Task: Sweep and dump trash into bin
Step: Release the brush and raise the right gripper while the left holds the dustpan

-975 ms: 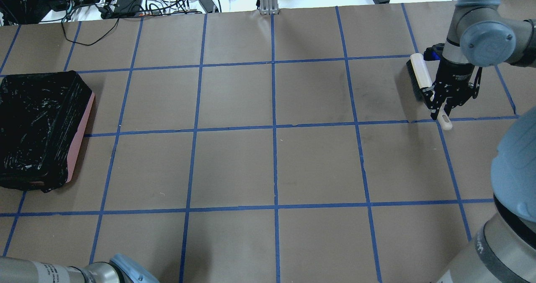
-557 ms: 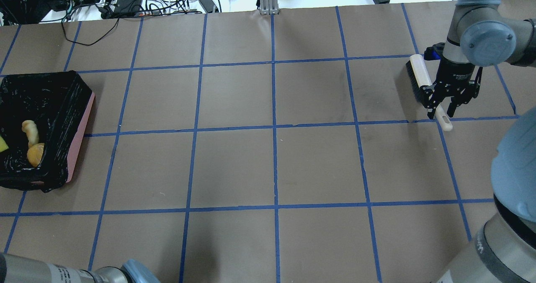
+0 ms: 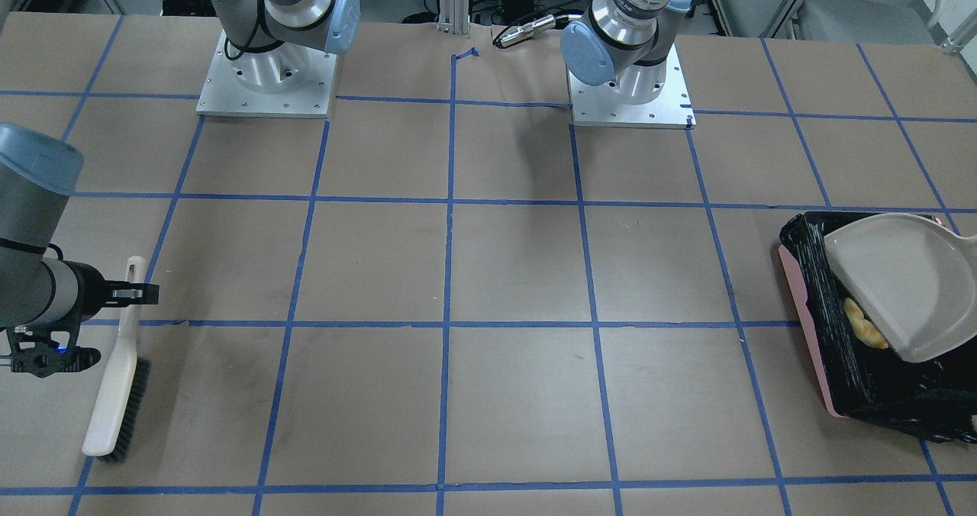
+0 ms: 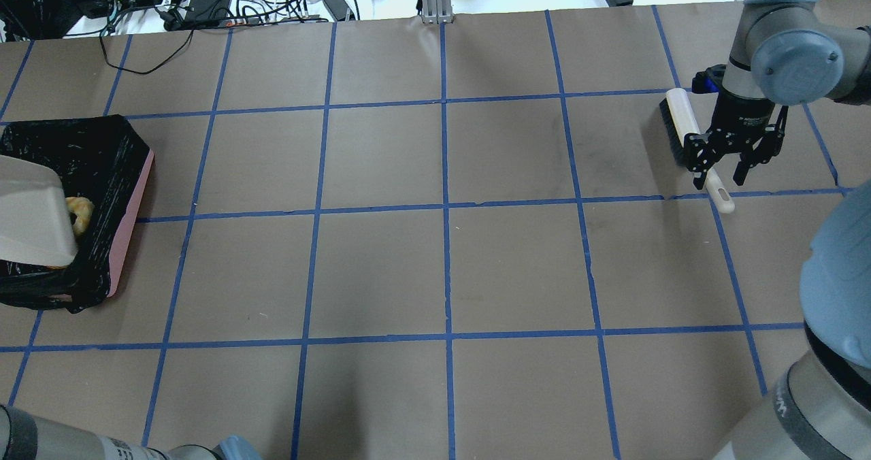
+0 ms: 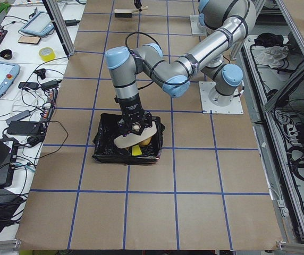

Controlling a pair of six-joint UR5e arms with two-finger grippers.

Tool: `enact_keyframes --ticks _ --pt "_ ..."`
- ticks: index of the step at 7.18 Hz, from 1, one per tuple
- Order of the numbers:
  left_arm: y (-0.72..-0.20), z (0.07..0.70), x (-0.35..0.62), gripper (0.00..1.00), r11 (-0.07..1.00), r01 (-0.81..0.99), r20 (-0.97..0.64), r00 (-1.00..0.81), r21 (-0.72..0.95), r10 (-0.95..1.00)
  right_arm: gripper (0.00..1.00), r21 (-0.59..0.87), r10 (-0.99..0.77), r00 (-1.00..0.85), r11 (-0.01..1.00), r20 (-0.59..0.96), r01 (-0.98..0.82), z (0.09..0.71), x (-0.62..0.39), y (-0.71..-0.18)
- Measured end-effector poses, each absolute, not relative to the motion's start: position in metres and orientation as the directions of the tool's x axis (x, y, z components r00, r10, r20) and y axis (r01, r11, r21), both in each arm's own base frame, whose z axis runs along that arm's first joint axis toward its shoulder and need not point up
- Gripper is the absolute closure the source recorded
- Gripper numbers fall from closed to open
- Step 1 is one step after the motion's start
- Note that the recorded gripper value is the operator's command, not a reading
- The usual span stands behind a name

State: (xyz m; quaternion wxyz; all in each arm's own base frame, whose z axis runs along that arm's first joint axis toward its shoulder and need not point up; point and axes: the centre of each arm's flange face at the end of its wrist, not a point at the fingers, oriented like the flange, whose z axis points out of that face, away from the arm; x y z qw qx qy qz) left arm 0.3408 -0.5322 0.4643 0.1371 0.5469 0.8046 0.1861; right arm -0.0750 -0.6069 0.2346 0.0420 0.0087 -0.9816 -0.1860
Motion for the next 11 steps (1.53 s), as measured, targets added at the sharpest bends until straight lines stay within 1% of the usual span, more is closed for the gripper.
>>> enact_keyframes --ticks 1,3,4,5,6,7,8,9,11 --pt "-0.537 0.464 0.330 1.00 0.333 0.870 -0.033 -0.345 0.364 0.938 0.00 0.339 -0.030 -0.996 0.941 0.086 0.001 0.254 -0.074 -0.605" --pt "-0.542 0.458 0.316 1.00 0.329 0.909 -0.043 -0.329 0.255 0.943 0.00 0.199 -0.015 -0.994 0.980 0.113 0.008 0.338 -0.064 -0.590" --pt "-0.542 0.452 0.316 0.74 0.329 0.915 -0.038 -0.330 0.232 0.943 0.00 0.116 -0.001 -0.995 0.993 0.103 0.011 0.382 -0.053 -0.578" --pt "-0.542 0.442 0.317 0.52 0.329 0.919 -0.027 -0.332 0.218 0.943 0.00 0.038 0.035 -0.997 0.999 0.067 0.038 0.417 -0.038 -0.565" --pt "-0.543 0.433 0.319 0.32 0.328 0.921 -0.018 -0.332 0.211 0.943 0.00 -0.003 0.072 -0.996 0.997 0.047 0.072 0.437 -0.023 -0.557" --pt "-0.546 0.423 0.322 0.19 0.329 0.922 -0.007 -0.335 0.206 0.942 0.00 -0.025 0.094 -0.995 0.995 0.042 0.093 0.446 -0.006 -0.553" --pt "-0.547 0.412 0.333 0.11 0.339 0.919 0.002 -0.346 0.203 0.938 0.00 -0.041 0.115 -0.993 0.993 0.039 0.113 0.451 0.019 -0.551" --pt "-0.543 0.399 0.354 0.00 0.364 0.910 0.011 -0.374 0.199 0.927 0.00 -0.054 0.115 -0.993 0.992 0.036 0.113 0.456 0.048 -0.546" --pt "-0.533 0.361 0.400 0.00 0.421 0.888 0.040 -0.435 0.186 0.900 0.00 -0.073 0.090 -0.995 0.993 0.031 0.087 0.466 0.088 -0.535"
